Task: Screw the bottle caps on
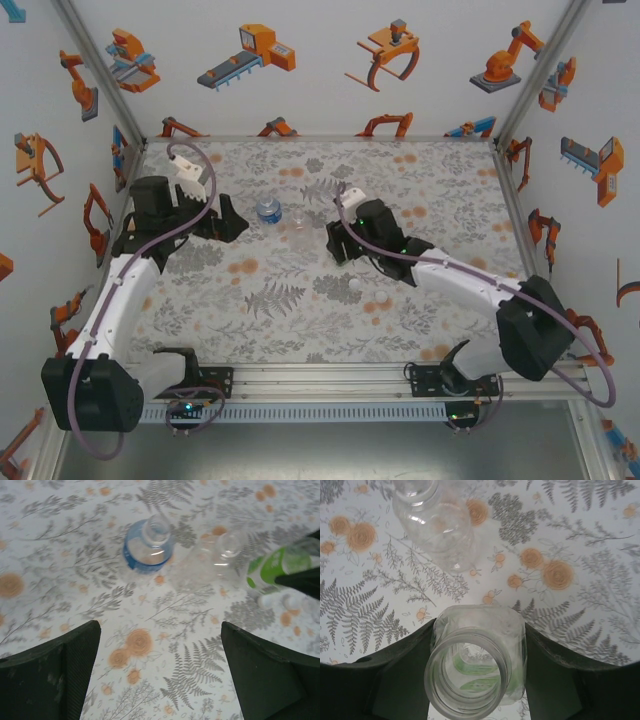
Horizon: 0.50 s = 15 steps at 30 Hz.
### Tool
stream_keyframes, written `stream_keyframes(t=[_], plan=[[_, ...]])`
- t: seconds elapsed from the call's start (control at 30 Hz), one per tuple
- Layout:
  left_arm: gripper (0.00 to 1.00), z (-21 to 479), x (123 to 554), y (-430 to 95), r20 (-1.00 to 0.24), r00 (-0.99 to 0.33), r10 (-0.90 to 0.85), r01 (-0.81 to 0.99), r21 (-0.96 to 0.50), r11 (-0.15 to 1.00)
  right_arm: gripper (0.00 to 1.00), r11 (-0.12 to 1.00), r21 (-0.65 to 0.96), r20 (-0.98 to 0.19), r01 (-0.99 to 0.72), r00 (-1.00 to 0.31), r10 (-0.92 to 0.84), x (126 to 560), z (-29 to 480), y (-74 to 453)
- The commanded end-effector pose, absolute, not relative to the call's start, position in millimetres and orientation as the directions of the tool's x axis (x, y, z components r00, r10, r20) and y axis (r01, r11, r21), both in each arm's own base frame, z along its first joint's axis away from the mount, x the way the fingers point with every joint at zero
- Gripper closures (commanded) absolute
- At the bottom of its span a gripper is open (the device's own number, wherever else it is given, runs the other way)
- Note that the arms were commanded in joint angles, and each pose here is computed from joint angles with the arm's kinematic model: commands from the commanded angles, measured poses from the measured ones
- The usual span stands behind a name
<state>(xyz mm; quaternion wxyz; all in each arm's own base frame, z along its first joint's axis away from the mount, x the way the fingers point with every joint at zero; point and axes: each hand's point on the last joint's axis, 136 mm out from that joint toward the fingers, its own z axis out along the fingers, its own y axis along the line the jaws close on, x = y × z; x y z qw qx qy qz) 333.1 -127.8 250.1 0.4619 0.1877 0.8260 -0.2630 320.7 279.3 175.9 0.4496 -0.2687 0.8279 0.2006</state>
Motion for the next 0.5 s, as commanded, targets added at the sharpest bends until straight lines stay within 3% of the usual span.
stream_keyframes(t=[0.0, 0.17, 0.47], plan=[[0.0, 293, 323, -162, -0.906, -0.42, 0.051, 0.716, -0.296, 0.633, 0.57, 0.746, 0.116, -0.881, -0.656, -0.415, -0.228, 324, 218, 268], [0.05, 329, 313, -194, -0.929, -0.369, -0.015, 0.826, -0.335, 0.453, 0.6, 0.689, 0.129, -0.916, -0.713, -0.352, -0.193, 324, 263, 258], [0.05, 364, 272, -250, -0.995, -0.08, 0.059, 0.97, -0.064, 0.236, 0.63, 0.493, 0.137, -0.959, -0.859, -0.24, -0.151, 298, 335, 274]])
